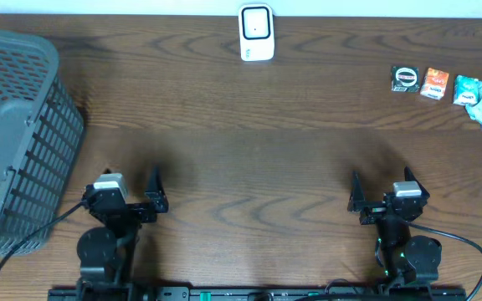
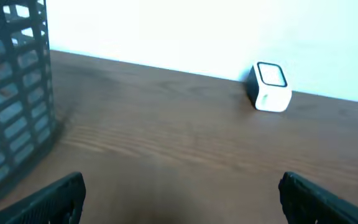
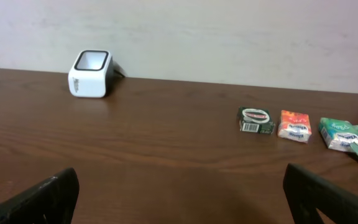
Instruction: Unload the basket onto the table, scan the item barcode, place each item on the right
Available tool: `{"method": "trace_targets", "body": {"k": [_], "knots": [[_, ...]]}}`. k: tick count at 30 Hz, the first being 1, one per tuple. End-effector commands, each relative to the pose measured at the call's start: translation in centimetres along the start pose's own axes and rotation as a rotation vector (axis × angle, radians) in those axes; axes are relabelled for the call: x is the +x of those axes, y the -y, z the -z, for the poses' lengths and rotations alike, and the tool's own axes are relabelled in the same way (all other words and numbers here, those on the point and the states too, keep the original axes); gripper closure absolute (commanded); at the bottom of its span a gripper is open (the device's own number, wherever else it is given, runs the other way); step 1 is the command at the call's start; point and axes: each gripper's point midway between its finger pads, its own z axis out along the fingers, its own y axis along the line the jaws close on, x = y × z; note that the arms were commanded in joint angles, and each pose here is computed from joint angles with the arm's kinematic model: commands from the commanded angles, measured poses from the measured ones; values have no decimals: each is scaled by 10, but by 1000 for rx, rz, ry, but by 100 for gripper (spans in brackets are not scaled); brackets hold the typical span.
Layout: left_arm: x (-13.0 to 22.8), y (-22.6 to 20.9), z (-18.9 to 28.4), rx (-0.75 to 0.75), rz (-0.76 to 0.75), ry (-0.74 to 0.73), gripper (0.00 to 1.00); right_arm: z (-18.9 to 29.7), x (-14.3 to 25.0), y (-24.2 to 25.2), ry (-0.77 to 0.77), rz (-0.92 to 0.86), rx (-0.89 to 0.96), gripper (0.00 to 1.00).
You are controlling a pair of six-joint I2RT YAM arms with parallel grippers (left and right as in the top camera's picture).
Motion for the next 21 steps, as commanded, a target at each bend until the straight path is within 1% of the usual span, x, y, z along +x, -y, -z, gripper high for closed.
{"method": "trace_targets", "body": {"k": [1, 12, 16, 18, 21], "knots": [[0, 1, -3, 19, -17, 79, 3, 0, 1, 2, -1, 10, 8, 1], [-13, 2, -2, 42, -44, 243, 3, 0, 1, 2, -1, 10, 8, 1], [-13, 2, -2, 40, -60, 243, 2, 0, 1, 2, -1, 10, 8, 1], [-6, 1, -4, 34, -73, 212, 2, 0, 1, 2, -1, 10, 8, 1], [18, -3, -8, 24, -82, 113, 2, 0, 1, 2, -1, 10, 8, 1]]}}
